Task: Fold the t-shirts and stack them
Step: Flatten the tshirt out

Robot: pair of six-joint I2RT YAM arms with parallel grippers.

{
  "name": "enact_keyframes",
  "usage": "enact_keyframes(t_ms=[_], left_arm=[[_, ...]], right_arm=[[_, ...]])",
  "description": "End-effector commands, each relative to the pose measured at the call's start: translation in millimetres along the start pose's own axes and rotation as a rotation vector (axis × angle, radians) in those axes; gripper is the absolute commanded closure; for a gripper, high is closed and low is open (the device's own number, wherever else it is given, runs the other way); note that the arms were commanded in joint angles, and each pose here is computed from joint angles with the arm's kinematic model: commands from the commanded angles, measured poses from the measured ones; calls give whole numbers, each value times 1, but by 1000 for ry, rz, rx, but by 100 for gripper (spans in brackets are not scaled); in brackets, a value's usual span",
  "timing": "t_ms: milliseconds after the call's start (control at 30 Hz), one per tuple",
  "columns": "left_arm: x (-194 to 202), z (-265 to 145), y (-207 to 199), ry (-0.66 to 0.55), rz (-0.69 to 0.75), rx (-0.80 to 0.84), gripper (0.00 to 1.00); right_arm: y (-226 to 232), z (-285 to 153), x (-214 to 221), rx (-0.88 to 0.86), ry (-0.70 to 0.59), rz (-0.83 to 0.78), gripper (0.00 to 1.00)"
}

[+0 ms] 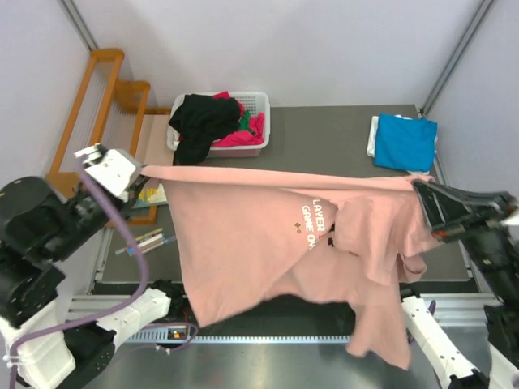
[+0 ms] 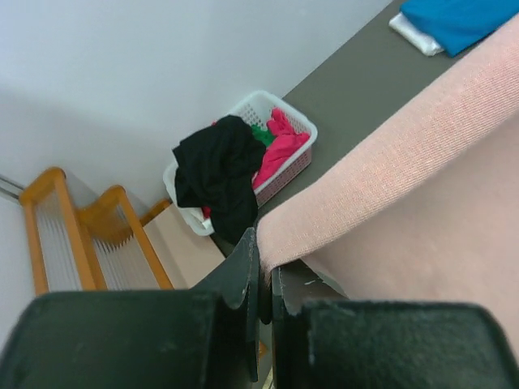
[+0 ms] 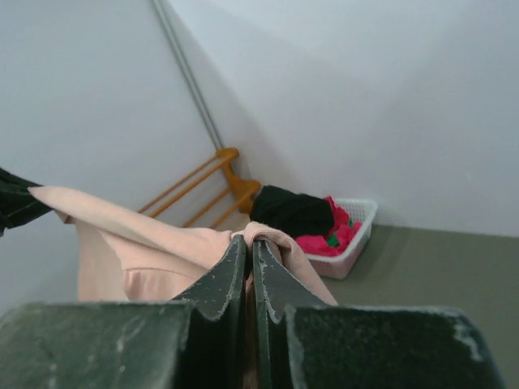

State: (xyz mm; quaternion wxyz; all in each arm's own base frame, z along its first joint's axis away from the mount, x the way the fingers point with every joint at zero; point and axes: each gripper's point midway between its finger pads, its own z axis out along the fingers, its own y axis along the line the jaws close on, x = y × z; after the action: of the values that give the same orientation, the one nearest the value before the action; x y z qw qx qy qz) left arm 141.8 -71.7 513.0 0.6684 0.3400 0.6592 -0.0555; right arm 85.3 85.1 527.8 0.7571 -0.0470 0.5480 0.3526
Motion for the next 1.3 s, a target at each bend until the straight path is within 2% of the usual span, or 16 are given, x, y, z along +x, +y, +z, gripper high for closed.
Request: enact_keyframes(t_ms=[0, 100, 133, 200, 233, 267, 367, 500, 600, 700, 767, 800, 867, 900, 1067, 1267], left_arm=[[40, 27, 22, 125, 50, -131, 100], [80, 61, 11, 209, 70, -85, 100], [91, 71, 7, 233, 77, -67, 100], [135, 99, -10, 328, 67, -7, 100], [150, 107, -16, 362, 65, 10, 100], [185, 117, -29, 445, 57, 52, 100], [248, 139, -52, 582, 54, 123, 100], [317, 163, -65, 767, 91, 164, 100], [350, 177, -65, 863, 111, 162, 100], [371, 192, -57, 921, 106, 138, 100], [375, 202, -47, 919, 84, 104, 100], [382, 206, -45, 943, 80, 100, 100], [382, 213, -33, 953, 56, 56, 100], [388, 216, -33, 970, 42, 54, 100], [385, 232, -13, 971, 28, -36, 100], [378, 247, -4, 966, 16, -49, 100]], right_arm=[[-81, 38, 58, 307, 131, 59, 100], [-120, 60, 127, 404, 287, 139, 100], [-139, 60, 165, 450, 361, 173, 100], [-160, 70, 204, 488, 424, 199, 100], [-176, 64, 238, 530, 489, 210, 100], [-187, 66, 249, 560, 497, 206, 100], [-228, 61, 304, 691, 609, 188, 100], [-259, 61, 346, 783, 677, 204, 100], [-277, 70, 369, 814, 708, 220, 100], [-294, 81, 385, 820, 719, 239, 100], [-303, 93, 395, 809, 743, 256, 100], [-305, 111, 388, 782, 720, 246, 100], [-312, 118, 407, 769, 778, 257, 100], [-316, 133, 401, 753, 769, 239, 100], [-341, 148, 431, 768, 866, 244, 100], [-350, 157, 438, 763, 884, 246, 100]])
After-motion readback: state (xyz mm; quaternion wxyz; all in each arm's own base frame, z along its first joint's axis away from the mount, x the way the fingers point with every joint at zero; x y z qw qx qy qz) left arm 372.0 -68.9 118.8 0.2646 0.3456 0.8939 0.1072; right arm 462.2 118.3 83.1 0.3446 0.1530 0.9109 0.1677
